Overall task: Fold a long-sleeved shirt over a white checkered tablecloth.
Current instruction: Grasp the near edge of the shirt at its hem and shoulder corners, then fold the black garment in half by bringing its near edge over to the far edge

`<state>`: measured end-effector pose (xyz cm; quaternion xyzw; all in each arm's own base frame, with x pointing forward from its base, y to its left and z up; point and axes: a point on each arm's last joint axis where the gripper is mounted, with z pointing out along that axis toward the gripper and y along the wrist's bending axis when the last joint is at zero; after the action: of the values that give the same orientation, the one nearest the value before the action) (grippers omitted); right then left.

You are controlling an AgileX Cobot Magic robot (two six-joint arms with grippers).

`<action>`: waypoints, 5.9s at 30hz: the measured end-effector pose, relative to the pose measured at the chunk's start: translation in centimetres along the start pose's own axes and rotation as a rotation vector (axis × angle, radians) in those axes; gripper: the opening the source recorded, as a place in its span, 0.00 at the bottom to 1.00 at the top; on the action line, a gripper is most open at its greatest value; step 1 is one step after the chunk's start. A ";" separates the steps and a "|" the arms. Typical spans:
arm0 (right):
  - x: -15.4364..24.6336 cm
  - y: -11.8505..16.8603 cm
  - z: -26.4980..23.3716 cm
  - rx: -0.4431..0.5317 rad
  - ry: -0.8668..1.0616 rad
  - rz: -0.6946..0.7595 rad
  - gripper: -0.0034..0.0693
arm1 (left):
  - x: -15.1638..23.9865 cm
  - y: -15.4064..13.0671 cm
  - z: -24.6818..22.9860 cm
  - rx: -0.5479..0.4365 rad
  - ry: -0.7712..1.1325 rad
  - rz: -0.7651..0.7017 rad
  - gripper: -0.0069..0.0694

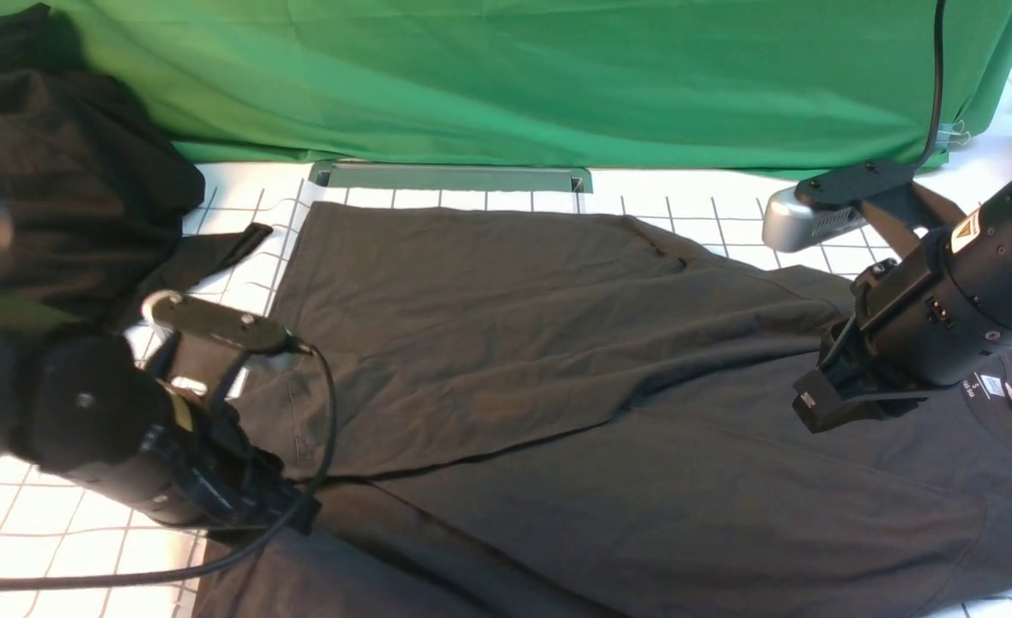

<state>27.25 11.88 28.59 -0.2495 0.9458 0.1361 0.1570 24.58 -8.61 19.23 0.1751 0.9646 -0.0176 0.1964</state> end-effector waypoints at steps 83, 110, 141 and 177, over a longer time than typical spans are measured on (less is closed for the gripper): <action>1.4 0.8 -0.1 -0.060 0.153 -0.121 0.08 | 7.3 -1.4 -0.3 0.029 0.448 -0.290 0.14; 10.9 8.1 10.2 0.015 0.145 -0.604 0.76 | 6.3 -0.5 -5.7 -0.017 0.327 -0.235 0.12; 7.8 8.5 0.8 0.121 0.012 -0.458 0.09 | 0.6 -0.2 -13.5 0.020 0.017 -0.254 0.12; -16.5 -6.6 14.5 0.341 -0.191 -0.321 0.21 | -21.8 14.1 7.5 0.019 -0.025 -0.538 0.13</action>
<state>47.63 18.30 20.15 -0.3525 0.8842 -0.0292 0.3050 50.98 -3.37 21.22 -0.0860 0.9737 -0.0806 0.1948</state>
